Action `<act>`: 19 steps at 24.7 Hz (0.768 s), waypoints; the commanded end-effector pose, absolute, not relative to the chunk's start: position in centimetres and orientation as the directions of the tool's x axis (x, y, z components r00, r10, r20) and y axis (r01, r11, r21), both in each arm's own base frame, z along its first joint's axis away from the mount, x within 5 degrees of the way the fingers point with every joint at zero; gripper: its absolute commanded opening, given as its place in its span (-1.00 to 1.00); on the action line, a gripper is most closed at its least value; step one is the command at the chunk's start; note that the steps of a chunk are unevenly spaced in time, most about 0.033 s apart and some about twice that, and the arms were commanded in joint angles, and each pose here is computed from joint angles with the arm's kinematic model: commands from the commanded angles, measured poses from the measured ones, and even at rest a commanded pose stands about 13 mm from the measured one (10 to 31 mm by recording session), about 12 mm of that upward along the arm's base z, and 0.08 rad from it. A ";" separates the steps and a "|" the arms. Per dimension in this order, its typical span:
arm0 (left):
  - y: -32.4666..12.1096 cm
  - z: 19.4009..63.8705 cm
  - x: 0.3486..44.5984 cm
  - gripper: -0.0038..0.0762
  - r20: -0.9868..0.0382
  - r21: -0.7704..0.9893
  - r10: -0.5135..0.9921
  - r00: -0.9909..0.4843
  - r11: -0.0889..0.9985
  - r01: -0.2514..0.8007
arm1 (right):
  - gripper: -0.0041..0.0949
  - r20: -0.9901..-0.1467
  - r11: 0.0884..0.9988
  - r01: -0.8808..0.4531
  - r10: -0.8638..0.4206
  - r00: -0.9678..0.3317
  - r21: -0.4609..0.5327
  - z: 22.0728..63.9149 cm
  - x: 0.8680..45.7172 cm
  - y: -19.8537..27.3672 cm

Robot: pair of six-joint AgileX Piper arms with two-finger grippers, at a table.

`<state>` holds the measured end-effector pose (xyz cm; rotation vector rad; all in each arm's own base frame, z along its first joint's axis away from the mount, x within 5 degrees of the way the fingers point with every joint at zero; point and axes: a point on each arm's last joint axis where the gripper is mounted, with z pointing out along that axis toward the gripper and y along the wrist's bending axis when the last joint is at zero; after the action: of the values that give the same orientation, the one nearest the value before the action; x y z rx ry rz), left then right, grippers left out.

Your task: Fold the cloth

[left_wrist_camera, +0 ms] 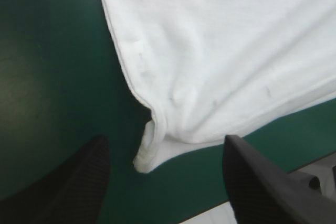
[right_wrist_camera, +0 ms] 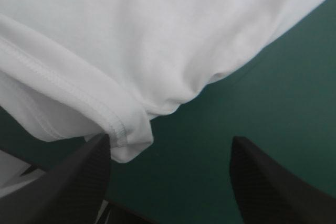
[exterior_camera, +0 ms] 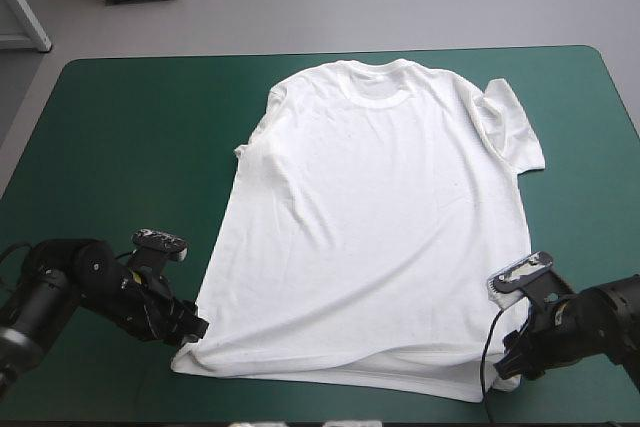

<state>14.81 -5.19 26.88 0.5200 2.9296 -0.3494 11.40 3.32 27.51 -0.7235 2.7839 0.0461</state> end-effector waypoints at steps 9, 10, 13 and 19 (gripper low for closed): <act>-5.2 33.5 10.9 0.29 -0.450 -0.232 0.278 -0.849 0.881 0.411 | 0.39 -0.557 0.892 -0.446 -0.408 -0.723 -0.074 35.4 9.7 3.1; -5.1 33.3 10.9 0.29 -0.443 -0.230 0.280 -0.852 0.883 0.409 | 0.39 -0.559 0.891 -0.450 -0.404 -0.724 -0.062 35.3 9.6 3.2; -5.3 31.5 10.6 0.29 -0.390 -0.234 0.318 -0.864 0.873 0.427 | 0.39 -0.554 0.888 -0.458 -0.401 -0.730 -0.039 34.8 9.4 3.3; -5.2 26.4 9.6 0.28 -0.258 -0.174 0.434 -0.863 0.858 0.483 | 0.32 -0.424 0.872 -0.480 -0.471 -0.773 -0.094 31.2 9.7 2.8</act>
<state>9.76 -5.28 26.75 0.6774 2.8169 -0.3696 9.52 2.84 31.29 -0.6751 2.5997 0.0499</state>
